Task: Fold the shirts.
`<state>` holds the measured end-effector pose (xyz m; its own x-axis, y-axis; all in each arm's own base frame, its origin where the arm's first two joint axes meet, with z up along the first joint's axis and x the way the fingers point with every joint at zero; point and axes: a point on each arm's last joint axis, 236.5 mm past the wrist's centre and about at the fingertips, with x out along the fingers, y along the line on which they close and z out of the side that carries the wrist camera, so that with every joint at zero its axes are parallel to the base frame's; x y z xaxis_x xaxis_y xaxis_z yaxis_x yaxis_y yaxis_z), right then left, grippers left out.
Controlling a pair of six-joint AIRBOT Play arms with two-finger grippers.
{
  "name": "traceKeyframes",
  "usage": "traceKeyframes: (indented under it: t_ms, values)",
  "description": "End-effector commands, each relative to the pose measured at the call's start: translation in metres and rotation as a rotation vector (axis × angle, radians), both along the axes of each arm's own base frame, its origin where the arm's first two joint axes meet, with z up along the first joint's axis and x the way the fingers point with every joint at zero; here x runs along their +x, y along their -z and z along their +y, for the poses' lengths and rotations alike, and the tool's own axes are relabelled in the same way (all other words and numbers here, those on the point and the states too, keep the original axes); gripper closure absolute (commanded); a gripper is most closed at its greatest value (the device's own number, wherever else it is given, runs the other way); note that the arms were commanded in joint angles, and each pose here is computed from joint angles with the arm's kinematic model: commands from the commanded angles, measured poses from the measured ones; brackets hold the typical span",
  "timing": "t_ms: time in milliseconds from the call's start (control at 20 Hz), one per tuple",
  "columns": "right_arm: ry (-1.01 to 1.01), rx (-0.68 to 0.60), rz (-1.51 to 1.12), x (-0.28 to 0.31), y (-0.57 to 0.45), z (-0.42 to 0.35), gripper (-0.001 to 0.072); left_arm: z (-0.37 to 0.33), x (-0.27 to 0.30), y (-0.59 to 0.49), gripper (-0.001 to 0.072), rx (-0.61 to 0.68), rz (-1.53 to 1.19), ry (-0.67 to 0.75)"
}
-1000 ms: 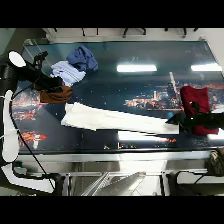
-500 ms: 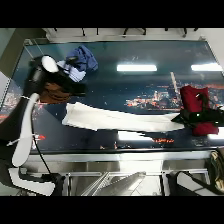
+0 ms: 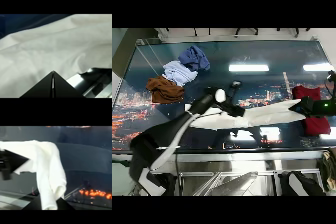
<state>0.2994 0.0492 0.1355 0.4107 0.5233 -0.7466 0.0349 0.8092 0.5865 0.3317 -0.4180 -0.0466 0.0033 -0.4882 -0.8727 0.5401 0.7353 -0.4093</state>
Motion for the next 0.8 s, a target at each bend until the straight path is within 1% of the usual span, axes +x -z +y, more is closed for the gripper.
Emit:
traceKeyframes:
  t_ms: [0, 100, 300, 400, 550, 650, 750]
  values:
    - [-0.036, 0.032, -0.039, -0.002, -0.026, 0.022, 0.0693, -0.048, -0.019, 0.033, 0.0696, -0.009, 0.04, 0.03]
    - [-0.061, 0.046, -0.021, -0.008, -0.026, 0.027, 0.0693, -0.062, -0.018, 0.041, 0.0696, -0.012, 0.052, 0.026]
    - [-0.104, 0.062, 0.016, -0.02, -0.025, 0.035, 0.0693, -0.091, -0.012, 0.033, 0.0696, -0.1, 0.066, 0.007]
    - [-0.099, 0.06, 0.017, -0.018, -0.024, 0.033, 0.0693, -0.087, -0.023, 0.028, 0.0696, -0.08, 0.099, 0.049]
    - [-0.099, 0.067, 0.035, -0.011, -0.02, 0.031, 0.0693, -0.038, -0.027, 0.006, 0.0697, 0.036, 0.038, 0.187]
    - [-0.092, 0.068, 0.028, 0.0, -0.02, 0.03, 0.0693, 0.01, -0.021, -0.023, 0.0697, 0.088, -0.004, 0.235]
    - [-0.072, 0.079, -0.003, 0.018, -0.023, 0.037, 0.0693, 0.071, -0.021, -0.045, 0.0696, 0.143, 0.006, 0.248]
